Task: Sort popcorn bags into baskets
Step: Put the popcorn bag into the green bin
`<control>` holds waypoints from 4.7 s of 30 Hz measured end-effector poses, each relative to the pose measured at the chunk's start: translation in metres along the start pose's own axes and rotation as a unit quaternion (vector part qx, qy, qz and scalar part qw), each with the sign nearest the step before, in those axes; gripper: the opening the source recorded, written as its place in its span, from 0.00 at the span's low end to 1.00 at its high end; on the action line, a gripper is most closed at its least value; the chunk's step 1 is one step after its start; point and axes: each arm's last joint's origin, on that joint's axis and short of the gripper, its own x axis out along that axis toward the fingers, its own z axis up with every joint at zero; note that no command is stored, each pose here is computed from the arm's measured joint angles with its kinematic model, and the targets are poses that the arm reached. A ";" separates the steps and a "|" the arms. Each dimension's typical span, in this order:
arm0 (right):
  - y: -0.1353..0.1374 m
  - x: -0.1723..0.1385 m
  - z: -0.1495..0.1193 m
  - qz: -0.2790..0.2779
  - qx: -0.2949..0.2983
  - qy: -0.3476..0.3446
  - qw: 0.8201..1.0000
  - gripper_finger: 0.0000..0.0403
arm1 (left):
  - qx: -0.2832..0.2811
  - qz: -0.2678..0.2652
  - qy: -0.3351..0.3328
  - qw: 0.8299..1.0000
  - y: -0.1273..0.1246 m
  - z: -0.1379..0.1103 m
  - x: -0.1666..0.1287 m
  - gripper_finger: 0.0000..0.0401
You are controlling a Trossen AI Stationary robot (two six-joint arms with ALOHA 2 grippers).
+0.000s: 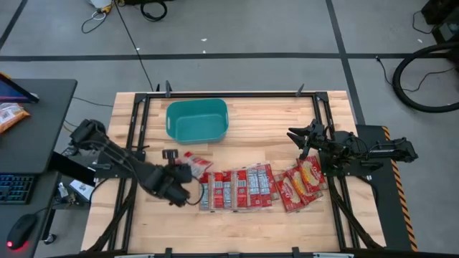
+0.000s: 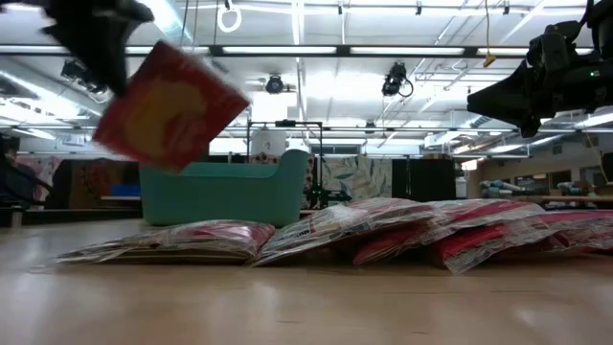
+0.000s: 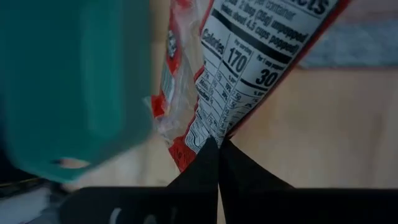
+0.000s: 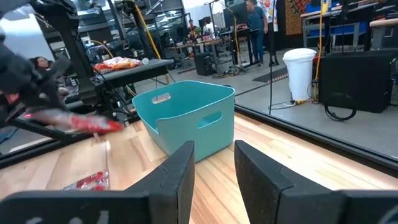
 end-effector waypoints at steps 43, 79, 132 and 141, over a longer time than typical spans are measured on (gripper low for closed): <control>0.000 0.000 0.000 0.000 0.000 0.000 1.000 0.29 | -0.172 0.037 0.082 0.981 0.184 0.026 0.137 0.25; 0.000 0.000 0.000 0.000 0.000 0.000 1.000 0.29 | 0.200 -0.228 -0.113 0.946 -0.056 0.050 0.102 0.56; 0.000 0.000 0.001 0.001 0.002 -0.003 1.000 0.30 | 0.402 -0.076 -0.030 0.912 -0.094 0.034 0.092 0.01; 0.000 0.000 0.001 0.001 0.001 -0.003 1.000 0.30 | 0.300 -0.037 -0.040 0.953 -0.048 0.036 0.054 0.01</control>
